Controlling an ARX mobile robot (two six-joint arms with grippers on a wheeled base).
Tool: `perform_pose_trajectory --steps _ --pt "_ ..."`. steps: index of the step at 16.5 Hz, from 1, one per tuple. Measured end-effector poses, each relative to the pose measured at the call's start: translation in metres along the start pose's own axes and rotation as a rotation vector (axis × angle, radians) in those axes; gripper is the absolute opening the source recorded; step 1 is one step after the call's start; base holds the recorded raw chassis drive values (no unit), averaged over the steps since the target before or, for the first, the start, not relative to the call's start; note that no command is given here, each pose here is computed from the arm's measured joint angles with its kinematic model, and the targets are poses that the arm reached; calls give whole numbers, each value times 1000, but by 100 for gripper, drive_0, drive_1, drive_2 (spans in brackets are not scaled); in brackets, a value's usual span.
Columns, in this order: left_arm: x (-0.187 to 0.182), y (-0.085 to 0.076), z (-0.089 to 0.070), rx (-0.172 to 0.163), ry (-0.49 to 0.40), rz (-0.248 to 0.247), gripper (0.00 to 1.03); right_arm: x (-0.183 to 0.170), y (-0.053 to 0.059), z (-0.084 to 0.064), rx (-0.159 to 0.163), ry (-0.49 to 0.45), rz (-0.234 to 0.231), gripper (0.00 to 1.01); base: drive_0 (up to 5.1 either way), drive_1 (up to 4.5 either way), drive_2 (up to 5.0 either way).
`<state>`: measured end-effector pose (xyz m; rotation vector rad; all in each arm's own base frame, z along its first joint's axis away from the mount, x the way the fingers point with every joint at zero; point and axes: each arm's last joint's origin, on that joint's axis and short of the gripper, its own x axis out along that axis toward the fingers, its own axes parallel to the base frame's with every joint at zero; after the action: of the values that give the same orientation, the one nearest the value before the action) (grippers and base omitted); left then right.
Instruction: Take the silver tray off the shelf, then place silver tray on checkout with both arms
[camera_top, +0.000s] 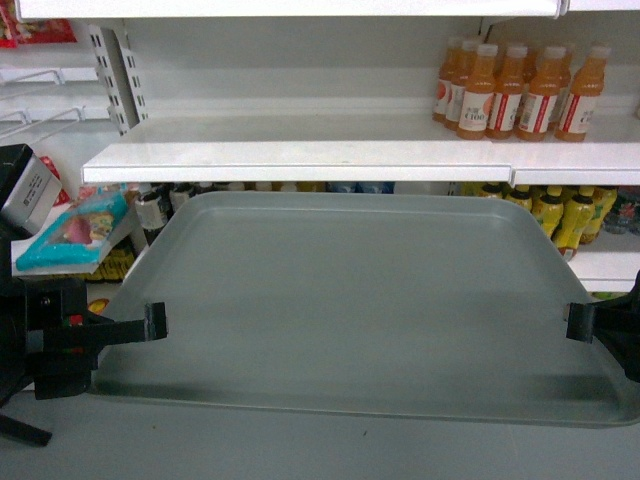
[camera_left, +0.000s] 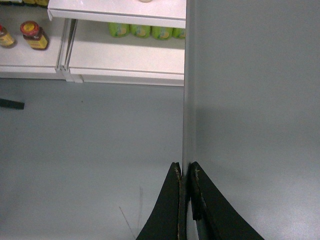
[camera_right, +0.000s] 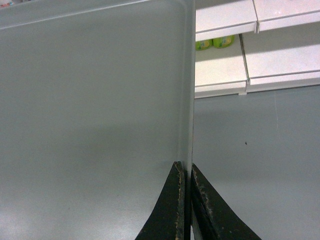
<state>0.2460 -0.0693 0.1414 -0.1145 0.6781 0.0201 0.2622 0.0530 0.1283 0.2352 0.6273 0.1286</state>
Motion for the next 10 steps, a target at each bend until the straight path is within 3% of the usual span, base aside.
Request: perform_pose_trajectory --steps 10 --pt "0 0 0 -3 -1 -1 3 0 0 0 0 -1 -1 4 12 -414 438"
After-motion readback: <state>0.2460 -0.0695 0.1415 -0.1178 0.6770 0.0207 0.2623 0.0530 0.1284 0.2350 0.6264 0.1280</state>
